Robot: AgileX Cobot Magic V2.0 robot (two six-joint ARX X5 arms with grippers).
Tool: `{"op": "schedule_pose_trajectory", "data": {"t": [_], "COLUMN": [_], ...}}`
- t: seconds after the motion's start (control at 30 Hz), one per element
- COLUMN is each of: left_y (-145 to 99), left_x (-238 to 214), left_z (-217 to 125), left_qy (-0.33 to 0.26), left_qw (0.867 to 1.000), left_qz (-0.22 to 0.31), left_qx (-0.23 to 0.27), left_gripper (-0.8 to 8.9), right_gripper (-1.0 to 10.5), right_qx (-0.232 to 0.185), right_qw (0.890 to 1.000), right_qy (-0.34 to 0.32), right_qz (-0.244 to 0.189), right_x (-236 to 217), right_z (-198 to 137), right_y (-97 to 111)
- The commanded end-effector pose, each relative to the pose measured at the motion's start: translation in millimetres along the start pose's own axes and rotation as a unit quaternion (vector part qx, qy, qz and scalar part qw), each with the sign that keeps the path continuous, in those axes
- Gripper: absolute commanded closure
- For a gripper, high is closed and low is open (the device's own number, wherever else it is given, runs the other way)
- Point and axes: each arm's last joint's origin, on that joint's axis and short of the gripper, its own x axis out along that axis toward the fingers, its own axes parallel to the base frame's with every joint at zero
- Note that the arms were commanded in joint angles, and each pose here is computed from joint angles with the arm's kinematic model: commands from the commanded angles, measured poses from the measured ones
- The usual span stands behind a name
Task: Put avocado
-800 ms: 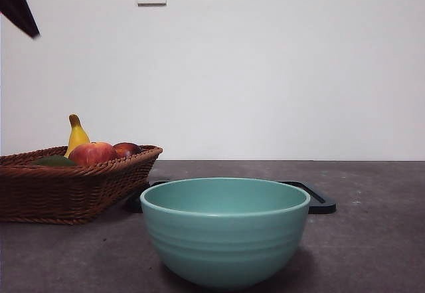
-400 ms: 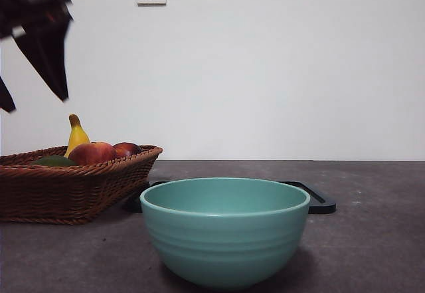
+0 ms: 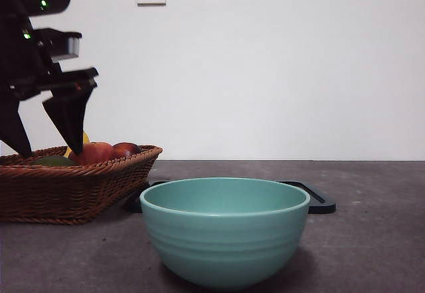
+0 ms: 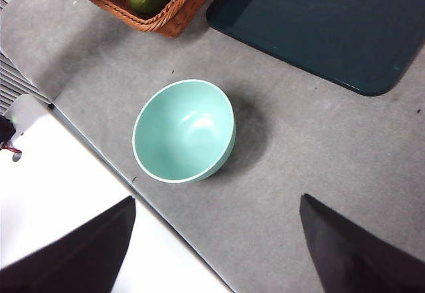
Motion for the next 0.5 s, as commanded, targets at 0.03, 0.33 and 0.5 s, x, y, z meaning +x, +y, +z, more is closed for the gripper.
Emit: {"op": "schedule_pose_trajectory", "data": {"t": [0.03, 0.33, 0.5], "left_y": [-2, -1, -1], "left_x": [7, 26, 27], "left_z": [7, 5, 5], "left_qy": [-0.003, 0.027, 0.027], "left_qw": [1.000, 0.999, 0.999], "left_qz": [0.002, 0.014, 0.014], "left_qx": [0.011, 0.011, 0.011], "left_gripper": [4.12, 4.18, 4.67], "right_gripper": [5.5, 5.5, 5.5], "right_qx": [-0.002, -0.002, -0.002], "right_qw": [1.000, 1.000, 1.000], "right_qy": [-0.007, -0.007, -0.007], "right_qz": [0.002, 0.002, 0.002], "right_x": [-2, -2, -2], "right_z": [4, 4, 4], "right_y": [2, 2, 2]}}
